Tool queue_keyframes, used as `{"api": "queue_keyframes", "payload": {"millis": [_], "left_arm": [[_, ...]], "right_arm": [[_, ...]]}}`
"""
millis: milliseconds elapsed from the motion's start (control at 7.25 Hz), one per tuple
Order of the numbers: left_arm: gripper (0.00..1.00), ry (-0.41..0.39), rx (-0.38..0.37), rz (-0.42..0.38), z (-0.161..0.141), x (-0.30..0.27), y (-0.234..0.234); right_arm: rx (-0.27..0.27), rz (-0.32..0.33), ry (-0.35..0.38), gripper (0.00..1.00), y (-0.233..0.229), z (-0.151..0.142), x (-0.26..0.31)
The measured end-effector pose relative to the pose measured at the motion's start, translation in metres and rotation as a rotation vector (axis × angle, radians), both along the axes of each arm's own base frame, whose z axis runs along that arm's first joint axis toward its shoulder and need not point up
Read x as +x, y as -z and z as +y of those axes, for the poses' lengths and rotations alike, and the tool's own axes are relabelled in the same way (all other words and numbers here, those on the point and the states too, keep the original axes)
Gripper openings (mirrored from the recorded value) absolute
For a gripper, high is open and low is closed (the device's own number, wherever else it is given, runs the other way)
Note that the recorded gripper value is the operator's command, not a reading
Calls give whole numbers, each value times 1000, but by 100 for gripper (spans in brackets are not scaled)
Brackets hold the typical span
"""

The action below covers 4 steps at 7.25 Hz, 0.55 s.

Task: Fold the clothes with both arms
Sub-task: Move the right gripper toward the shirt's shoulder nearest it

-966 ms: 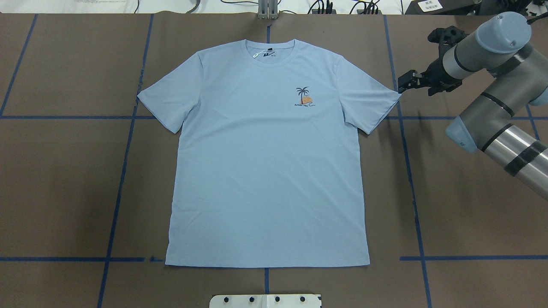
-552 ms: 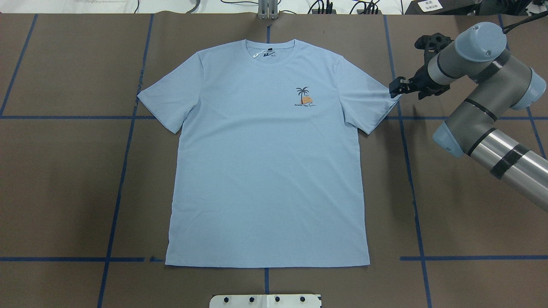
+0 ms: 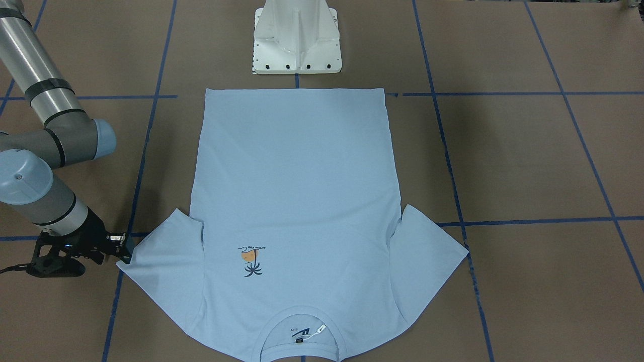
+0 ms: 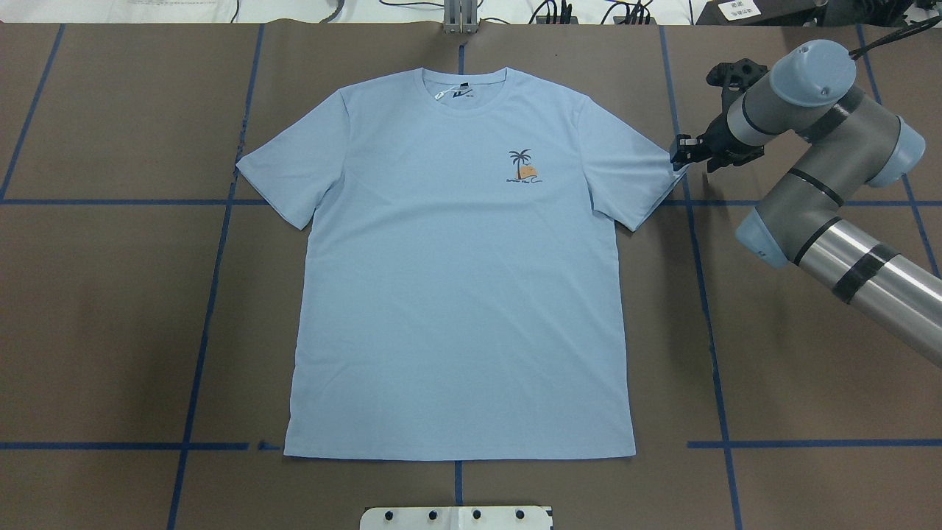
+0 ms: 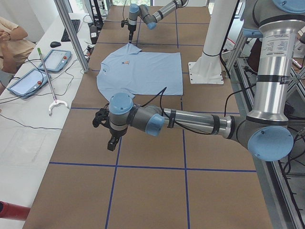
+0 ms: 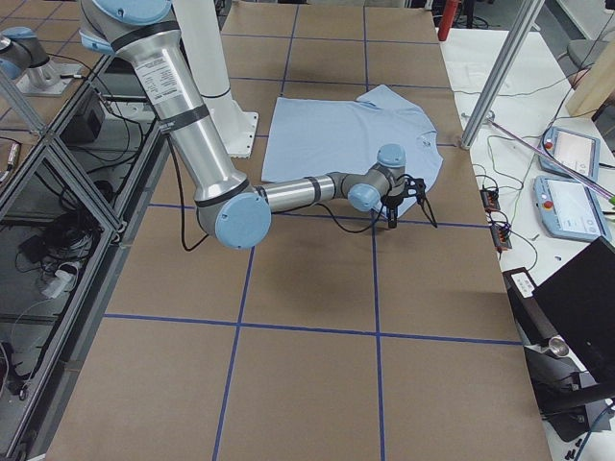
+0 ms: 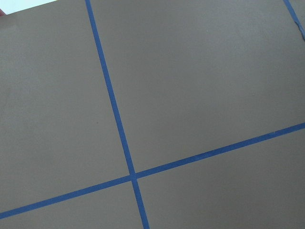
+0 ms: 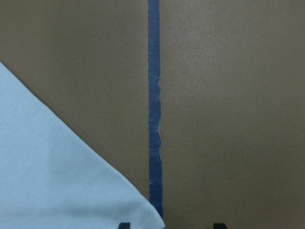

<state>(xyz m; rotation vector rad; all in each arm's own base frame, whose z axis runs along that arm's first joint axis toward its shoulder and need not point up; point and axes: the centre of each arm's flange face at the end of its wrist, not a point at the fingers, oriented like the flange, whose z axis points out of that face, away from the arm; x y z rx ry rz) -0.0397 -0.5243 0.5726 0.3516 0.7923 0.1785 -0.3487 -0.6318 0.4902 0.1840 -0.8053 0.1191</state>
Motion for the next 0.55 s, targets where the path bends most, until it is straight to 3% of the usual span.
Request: {"api": "queue_keyframes", "payload": {"millis": [138,414,552], "left_arm": [[100,0,5,0,3,0,-4],[100,1,7,0,4,0,-8],[100,1,10,0,4,0,-8]], "right_arm": [[-1,1,1,60,1,-2,-2],[-2,2,2,0,2,-5,-5],[-3,1,3,0,2,-5,-6]]}}
